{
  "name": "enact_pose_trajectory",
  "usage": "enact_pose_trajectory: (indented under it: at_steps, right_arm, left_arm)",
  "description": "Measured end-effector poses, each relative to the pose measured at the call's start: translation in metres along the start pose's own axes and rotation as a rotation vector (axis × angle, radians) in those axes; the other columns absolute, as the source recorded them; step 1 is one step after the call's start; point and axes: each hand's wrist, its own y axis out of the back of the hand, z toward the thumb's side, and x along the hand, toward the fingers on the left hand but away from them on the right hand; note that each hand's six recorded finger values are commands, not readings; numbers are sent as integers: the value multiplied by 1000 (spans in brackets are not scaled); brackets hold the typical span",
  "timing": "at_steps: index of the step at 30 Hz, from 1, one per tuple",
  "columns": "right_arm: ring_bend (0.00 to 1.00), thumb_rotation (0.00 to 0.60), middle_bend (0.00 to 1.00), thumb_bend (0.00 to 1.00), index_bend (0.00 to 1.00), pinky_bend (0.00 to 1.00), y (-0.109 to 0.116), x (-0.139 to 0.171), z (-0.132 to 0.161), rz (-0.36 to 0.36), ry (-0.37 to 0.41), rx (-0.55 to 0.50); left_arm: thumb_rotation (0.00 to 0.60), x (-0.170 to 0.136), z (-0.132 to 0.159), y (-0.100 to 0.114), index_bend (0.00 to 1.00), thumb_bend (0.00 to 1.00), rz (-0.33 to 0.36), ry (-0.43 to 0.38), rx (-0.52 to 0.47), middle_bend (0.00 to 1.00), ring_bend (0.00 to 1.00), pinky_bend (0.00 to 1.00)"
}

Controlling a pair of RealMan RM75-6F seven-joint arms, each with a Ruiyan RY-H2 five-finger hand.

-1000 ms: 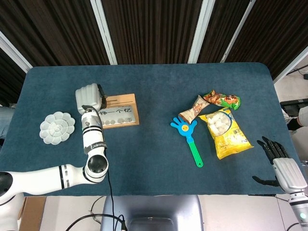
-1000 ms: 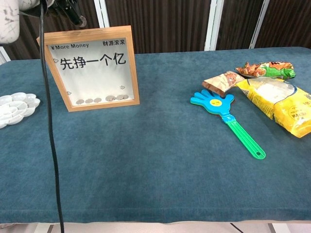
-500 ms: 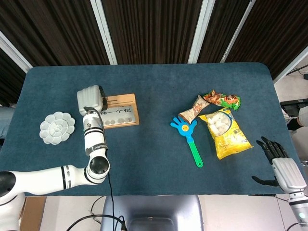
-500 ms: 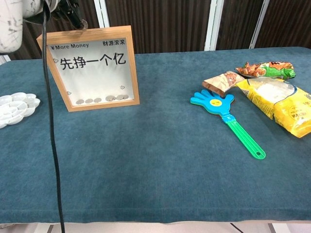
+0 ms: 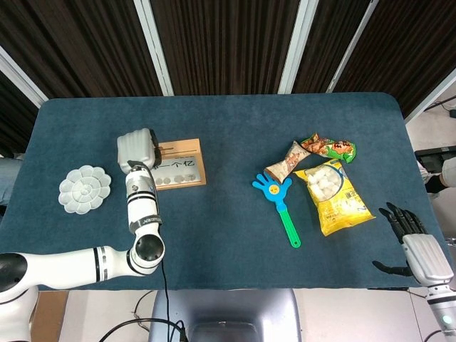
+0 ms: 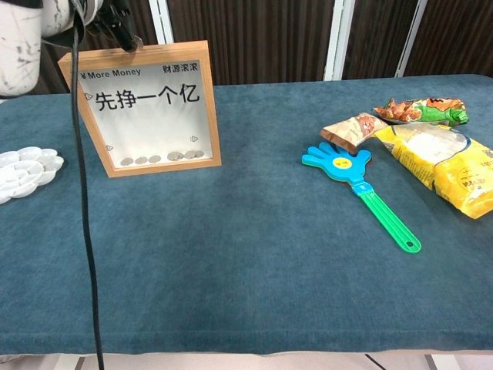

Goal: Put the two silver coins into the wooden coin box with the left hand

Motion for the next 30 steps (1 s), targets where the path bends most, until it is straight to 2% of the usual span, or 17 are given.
enact_pose_trajectory:
  at_steps: [5, 10, 15, 19, 20, 21, 22, 23, 24, 25, 28, 30]
  right_arm:
    - [0, 600, 0, 93, 0, 0, 1, 0, 0, -2, 1, -2]
    - [0, 600, 0, 94, 0, 0, 0, 0, 0, -1, 2, -1]
    - [0, 600, 0, 94, 0, 0, 0, 0, 0, 0, 2, 0]
    - [0, 600, 0, 94, 0, 0, 1, 1, -1, -3, 1, 0]
    - [0, 600, 0, 94, 0, 0, 1, 1, -1, -4, 0, 0]
    - [0, 600, 0, 94, 0, 0, 1, 1, -1, -5, -1, 1]
    - [0, 600, 0, 94, 0, 0, 1, 1, -1, -5, -1, 2]
    - [0, 600, 0, 94, 0, 0, 1, 1, -1, -4, -1, 2]
    - [0, 600, 0, 94, 0, 0, 1, 1, -1, -3, -1, 5]
    - [0, 600, 0, 94, 0, 0, 0, 1, -1, -3, -1, 7]
    - [0, 600, 0, 94, 0, 0, -2, 2, 1, 0, 2, 17]
    - [0, 600, 0, 94, 0, 0, -4, 3, 4, 2, 5, 28]
  left_arm:
    - [600, 0, 0, -2, 513, 435, -2, -1, 3, 1000, 1000, 1000]
    - [600, 0, 1, -1, 354, 432, 15, -9, 13, 1000, 1000, 1000]
    - [600, -2, 2, 1, 315, 426, 20, -18, 9, 1000, 1000, 1000]
    - [600, -10, 5, 7, 256, 413, 41, -61, 14, 992, 1000, 1000]
    - [600, -14, 5, 9, 228, 413, 49, -80, 15, 957, 990, 1000]
    - [600, -18, 6, 12, 179, 412, 58, -103, 16, 842, 911, 961]
    - [600, -26, 6, 15, 130, 412, 73, -140, 21, 665, 755, 862]
    - [600, -33, 5, 17, 104, 412, 84, -172, 27, 536, 628, 770]
    - [600, -41, 3, 19, 77, 412, 96, -208, 34, 374, 437, 606]
    - [600, -53, -1, 21, 61, 411, 112, -258, 44, 271, 298, 465]
    - [600, -84, -19, 22, 36, 413, 156, -376, 59, 120, 90, 254]
    - [600, -98, -37, 21, 22, 417, 191, -427, 64, 63, 27, 197]
